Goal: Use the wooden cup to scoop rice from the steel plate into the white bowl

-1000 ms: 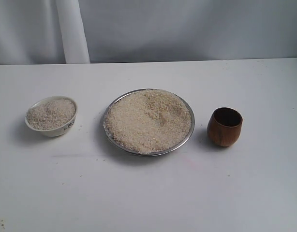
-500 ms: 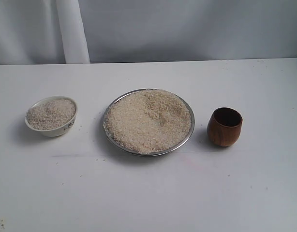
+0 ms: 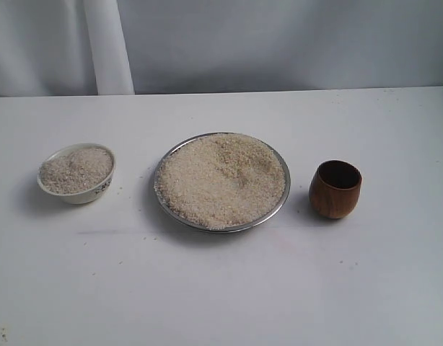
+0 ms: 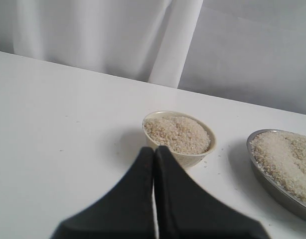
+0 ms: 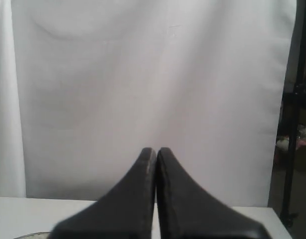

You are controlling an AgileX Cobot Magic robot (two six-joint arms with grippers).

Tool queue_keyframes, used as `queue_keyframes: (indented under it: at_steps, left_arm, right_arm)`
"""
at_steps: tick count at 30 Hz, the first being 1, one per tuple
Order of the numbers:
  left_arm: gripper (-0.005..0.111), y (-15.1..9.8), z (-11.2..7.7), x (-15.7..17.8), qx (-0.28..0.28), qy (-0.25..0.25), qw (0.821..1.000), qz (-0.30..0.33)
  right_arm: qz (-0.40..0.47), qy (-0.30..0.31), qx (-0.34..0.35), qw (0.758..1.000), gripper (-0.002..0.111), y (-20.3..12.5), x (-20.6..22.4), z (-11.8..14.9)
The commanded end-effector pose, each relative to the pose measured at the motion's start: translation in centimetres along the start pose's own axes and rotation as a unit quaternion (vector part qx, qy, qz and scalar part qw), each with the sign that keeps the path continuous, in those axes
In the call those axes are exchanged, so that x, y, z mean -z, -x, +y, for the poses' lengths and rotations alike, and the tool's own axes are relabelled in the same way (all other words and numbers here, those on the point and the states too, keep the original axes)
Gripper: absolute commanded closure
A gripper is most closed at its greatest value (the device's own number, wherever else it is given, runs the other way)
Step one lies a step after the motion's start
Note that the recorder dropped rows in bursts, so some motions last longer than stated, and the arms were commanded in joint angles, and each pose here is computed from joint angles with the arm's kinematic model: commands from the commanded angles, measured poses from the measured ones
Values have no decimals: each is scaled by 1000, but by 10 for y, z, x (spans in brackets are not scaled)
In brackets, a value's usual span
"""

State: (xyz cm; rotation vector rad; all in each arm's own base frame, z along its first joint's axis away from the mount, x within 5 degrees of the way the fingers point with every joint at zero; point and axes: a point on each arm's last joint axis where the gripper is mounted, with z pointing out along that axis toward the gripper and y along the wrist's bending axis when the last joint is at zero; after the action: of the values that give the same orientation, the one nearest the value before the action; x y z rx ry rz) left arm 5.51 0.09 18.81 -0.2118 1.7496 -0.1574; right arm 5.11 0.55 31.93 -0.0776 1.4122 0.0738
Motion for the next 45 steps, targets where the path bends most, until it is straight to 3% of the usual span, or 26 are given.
queue_keyframes:
  at_steps: [1, 11, 23, 32, 45]
  left_arm:
    - [107, 1, -1, 0, 3, -5, 1000, -4]
    - [107, 1, -1, 0, 3, -5, 1000, -4]
    - [107, 1, -1, 0, 3, -5, 1000, -4]
    - [107, 1, -1, 0, 3, -5, 1000, -4]
    - [107, 1, -1, 0, 3, -5, 1000, -4]
  right_arm:
    - [18, -14, -22, 999, 108, -6, 9, -2]
    - [35, -21, 15, 999, 108, -28, 16, -3]
    - [105, -81, -5, 991, 108, -117, 14, -8]
    - [116, -79, 19, 990, 108, -120, 15, -9]
    - [208, -80, 16, 975, 108, -136, 20, -9]
